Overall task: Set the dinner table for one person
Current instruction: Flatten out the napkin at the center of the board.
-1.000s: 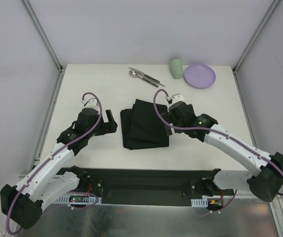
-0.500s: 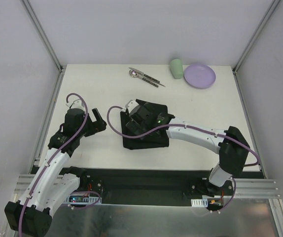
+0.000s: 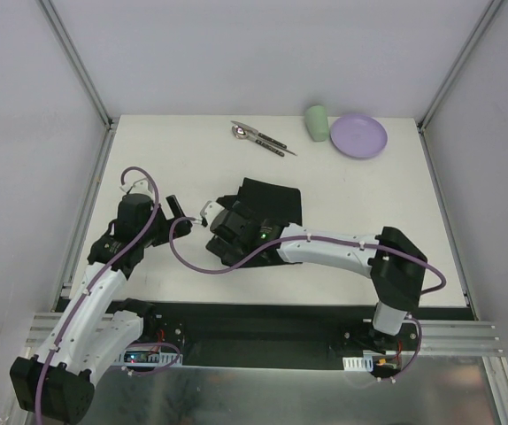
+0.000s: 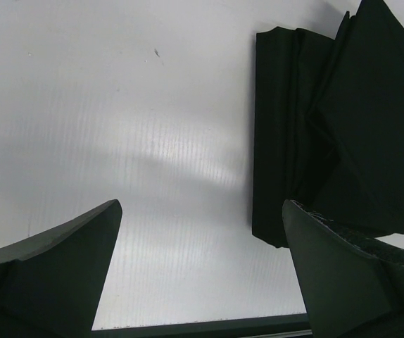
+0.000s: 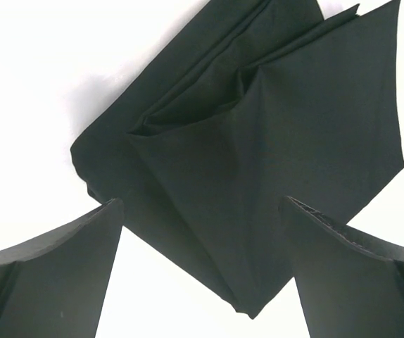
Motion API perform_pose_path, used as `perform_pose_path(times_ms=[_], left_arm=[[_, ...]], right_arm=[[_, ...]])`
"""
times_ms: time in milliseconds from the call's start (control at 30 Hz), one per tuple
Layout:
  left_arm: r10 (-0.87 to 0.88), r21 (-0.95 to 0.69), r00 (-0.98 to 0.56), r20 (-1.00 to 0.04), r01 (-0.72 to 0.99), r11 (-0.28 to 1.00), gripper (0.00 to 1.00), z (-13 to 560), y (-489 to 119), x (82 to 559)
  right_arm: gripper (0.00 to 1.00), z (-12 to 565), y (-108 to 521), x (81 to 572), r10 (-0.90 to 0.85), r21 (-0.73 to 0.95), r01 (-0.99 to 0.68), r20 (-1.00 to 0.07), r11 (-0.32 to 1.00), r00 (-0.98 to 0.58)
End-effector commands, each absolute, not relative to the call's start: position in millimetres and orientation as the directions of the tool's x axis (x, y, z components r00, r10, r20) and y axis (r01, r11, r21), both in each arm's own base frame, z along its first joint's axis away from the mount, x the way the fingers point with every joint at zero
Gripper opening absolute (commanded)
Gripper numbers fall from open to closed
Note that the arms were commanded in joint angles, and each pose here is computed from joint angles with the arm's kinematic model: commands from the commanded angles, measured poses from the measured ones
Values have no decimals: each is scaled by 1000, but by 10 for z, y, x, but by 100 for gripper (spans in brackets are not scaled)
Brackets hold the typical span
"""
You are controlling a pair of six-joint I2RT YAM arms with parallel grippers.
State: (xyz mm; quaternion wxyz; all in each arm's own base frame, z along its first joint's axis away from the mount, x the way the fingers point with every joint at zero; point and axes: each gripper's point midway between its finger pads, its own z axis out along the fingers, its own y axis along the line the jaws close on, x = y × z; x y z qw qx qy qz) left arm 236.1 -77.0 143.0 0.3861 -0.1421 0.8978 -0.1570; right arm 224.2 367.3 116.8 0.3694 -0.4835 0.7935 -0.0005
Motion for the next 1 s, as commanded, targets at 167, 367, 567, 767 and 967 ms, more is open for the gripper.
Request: perform_pose_path(times_ms=[167,367,567,767,967], left_arm=[[-373,-403,-654,-658,-113,908,99,1571,-776,2392],[-371,-400,-653,-660,-114,910,99,1582,-760,2390],[-374,-395,-650,-661,-123,911,99,1572,-728,2363],[-376,-395,-653,-658,-126,910,99,1564,-726,2358],[-373,-394,-655,-657,-124,911,99,1565,-730,2367]], right_arm=[[96,927,3739,2309,-787,-396,-755,-566,522,-247],[98,724,3791,2358,-802,-406,-754,-538,516,-259],[67,610,3773,2371,-796,-370,-764,-528,529,-296],[26,627,3727,2379,-791,-370,-757,-531,539,-304],[1,824,3663,2426,-769,-389,-715,-552,580,-323]])
